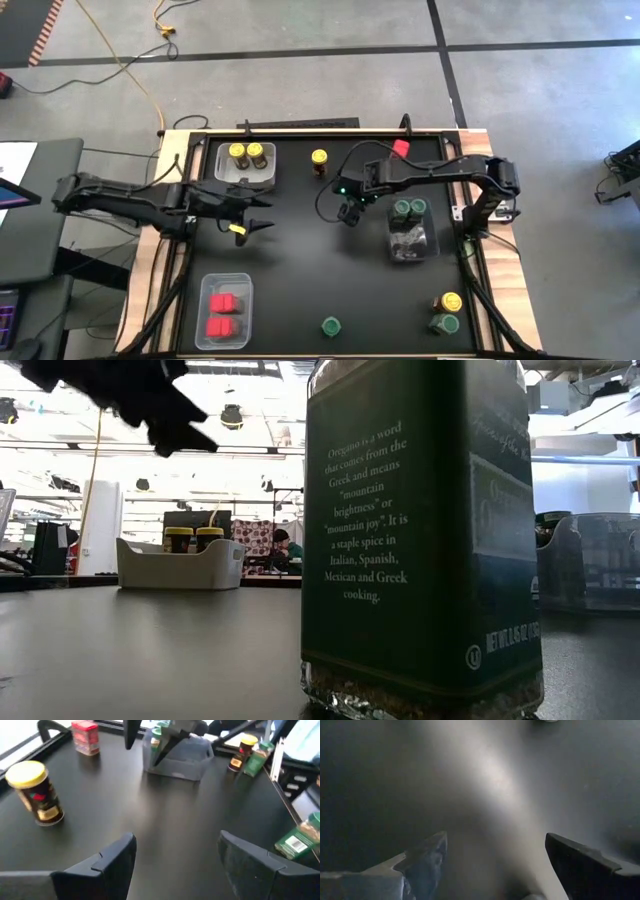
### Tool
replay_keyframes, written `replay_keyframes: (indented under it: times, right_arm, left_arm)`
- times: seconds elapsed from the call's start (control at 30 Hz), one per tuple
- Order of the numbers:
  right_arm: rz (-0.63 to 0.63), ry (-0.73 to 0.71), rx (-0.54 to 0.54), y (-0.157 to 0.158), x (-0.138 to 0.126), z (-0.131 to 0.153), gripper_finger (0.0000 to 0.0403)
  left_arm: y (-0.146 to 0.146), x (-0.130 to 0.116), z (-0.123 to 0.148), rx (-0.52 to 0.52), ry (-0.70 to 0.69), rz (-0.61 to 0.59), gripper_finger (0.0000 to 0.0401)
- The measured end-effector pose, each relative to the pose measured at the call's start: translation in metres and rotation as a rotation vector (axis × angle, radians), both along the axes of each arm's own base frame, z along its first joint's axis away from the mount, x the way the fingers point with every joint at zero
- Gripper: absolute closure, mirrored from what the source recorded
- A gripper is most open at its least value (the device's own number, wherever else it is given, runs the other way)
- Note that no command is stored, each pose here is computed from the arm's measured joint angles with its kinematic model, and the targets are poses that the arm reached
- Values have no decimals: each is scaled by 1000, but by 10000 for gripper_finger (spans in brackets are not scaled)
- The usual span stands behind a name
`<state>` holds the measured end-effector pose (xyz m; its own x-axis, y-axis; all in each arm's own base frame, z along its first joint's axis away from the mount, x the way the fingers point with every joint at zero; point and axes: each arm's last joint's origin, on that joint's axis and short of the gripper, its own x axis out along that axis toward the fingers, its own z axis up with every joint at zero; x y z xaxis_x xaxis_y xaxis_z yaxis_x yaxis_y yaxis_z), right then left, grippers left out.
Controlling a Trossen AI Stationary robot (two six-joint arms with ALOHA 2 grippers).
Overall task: Sort spices by type
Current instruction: Put the top yellow seasoning bottle into the gray bin
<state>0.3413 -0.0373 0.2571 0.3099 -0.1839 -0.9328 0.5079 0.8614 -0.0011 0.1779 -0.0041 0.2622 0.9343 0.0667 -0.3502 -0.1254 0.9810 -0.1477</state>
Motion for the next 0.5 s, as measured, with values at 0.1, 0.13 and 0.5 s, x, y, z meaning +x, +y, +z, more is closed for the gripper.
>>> replay_keyframes:
  times: [0.1,0.13,0.5]
  right_arm:
    - [-35,-34,-6,-12,2,1,39]
    - [-47,-55,-9,-17,3,2,39]
    - [-136,-428,-110,-70,23,59,39]
  left_arm:
    - [5,-14,-8,-22,-53,33,135]
    - [6,-19,-7,-24,-71,43,135]
    - [22,-63,-6,26,-61,141,135]
